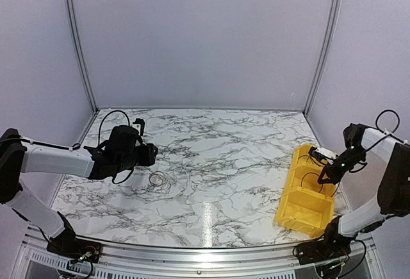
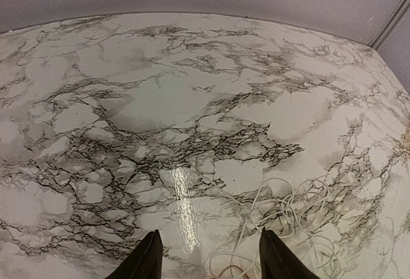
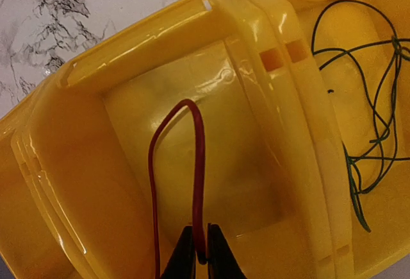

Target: Untangle the cables

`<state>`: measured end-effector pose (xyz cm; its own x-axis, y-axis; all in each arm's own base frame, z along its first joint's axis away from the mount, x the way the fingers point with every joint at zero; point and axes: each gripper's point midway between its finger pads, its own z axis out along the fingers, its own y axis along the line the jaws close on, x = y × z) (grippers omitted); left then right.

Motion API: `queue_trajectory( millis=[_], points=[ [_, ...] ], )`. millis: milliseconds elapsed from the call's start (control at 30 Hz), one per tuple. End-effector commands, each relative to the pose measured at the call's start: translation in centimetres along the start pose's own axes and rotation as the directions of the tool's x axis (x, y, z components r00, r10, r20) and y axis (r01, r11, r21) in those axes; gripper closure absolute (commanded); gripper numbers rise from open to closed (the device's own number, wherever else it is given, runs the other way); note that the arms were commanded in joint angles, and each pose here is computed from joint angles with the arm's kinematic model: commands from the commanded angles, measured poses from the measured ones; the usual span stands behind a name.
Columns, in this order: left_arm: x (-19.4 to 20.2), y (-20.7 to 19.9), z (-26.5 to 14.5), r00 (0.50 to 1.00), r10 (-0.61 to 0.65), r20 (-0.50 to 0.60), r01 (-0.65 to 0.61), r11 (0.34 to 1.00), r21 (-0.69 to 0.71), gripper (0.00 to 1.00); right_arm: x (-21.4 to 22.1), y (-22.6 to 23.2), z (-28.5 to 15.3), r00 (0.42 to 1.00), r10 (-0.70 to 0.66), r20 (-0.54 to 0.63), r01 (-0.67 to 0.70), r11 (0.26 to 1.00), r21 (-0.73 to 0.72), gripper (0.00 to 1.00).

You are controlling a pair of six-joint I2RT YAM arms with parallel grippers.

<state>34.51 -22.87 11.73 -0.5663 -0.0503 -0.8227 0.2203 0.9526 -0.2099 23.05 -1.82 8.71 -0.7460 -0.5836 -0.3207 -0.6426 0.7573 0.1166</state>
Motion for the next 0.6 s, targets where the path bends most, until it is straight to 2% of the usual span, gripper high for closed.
queue_trajectory(
  millis=[0,200,367,567],
  points=[
    [1.2,0.7,0.2,1.000,0.004,-0.030,-0.005,1.000,-0.025,0.46,0.4,-0.3,-0.6,0.999,0.007,-0.041,-0.006,1.000,0.013,0.84],
    [0.6,0.5,-0.2,1.000,0.010,-0.017,-0.011,1.000,-0.014,0.45,-2.2,-0.4,-5.2,0.998,-0.037,0.042,0.033,0.995,0.095,0.61],
    [1.2,0.2,-0.4,0.999,0.006,-0.040,-0.006,1.000,0.013,0.44,-6.3,0.3,-8.6,0.983,-0.087,0.161,0.066,0.989,0.131,0.58],
    [3.0,0.6,-0.6,0.995,0.000,-0.101,0.001,1.000,0.012,0.43,-12.4,3.4,-8.5,0.940,-0.160,0.303,0.142,0.987,0.081,0.58]
  ],
)
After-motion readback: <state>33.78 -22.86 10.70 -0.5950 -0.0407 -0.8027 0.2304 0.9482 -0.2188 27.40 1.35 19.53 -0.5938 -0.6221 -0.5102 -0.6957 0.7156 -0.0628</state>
